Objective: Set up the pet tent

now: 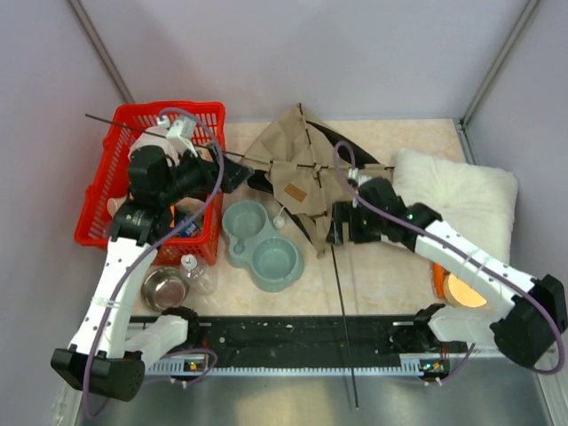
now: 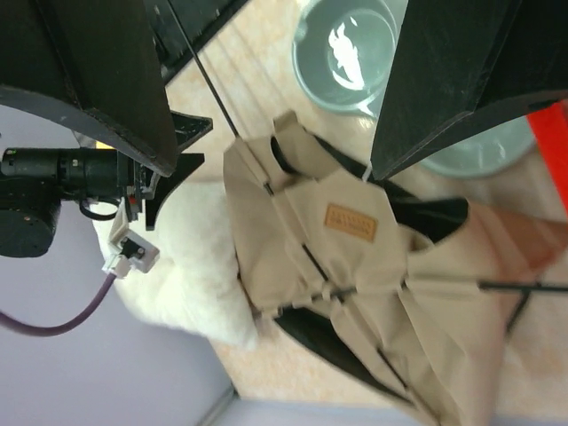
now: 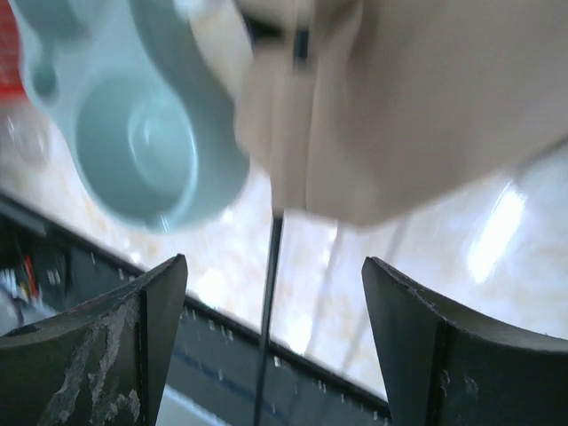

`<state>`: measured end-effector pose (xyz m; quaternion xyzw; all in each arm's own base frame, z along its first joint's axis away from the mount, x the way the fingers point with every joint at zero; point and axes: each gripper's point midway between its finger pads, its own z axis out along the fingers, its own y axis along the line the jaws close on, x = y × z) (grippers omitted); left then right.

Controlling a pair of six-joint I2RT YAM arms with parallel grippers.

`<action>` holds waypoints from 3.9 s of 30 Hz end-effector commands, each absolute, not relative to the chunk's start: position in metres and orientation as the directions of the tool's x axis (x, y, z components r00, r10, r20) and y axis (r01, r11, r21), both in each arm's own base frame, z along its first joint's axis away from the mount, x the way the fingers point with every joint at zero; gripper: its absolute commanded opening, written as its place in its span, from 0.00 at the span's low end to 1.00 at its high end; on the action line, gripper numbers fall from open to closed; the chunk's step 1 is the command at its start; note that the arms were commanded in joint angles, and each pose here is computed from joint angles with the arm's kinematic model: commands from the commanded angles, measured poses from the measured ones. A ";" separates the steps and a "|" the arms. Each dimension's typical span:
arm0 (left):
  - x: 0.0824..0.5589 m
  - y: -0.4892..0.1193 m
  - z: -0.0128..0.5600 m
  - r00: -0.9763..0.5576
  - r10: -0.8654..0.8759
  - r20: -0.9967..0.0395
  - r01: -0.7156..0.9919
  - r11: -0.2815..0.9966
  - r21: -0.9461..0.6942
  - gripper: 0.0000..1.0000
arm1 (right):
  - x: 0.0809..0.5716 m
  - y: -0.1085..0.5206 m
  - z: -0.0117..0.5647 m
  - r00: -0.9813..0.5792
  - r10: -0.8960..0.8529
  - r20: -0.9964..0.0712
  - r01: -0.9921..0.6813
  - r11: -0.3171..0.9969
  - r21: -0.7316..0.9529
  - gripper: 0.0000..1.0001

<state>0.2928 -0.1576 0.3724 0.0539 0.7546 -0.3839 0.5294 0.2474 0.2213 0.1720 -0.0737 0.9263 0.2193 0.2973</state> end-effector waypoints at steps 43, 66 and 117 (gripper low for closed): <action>0.245 -0.240 0.333 -0.541 -0.360 -0.760 0.538 0.546 -0.642 0.95 | 0.201 0.301 0.260 -0.707 0.208 -0.676 -0.435 0.627 0.647 0.00; 0.263 -0.295 0.324 -0.644 -0.301 -0.703 0.600 0.373 -0.708 0.45 | 0.243 0.348 0.284 -0.534 0.185 -0.825 -0.627 0.568 0.534 0.00; 0.362 -0.317 0.367 -0.501 -0.449 -0.740 0.594 0.444 -0.671 0.00 | 0.119 0.310 0.213 -0.767 0.017 -0.642 -0.596 0.350 0.722 0.53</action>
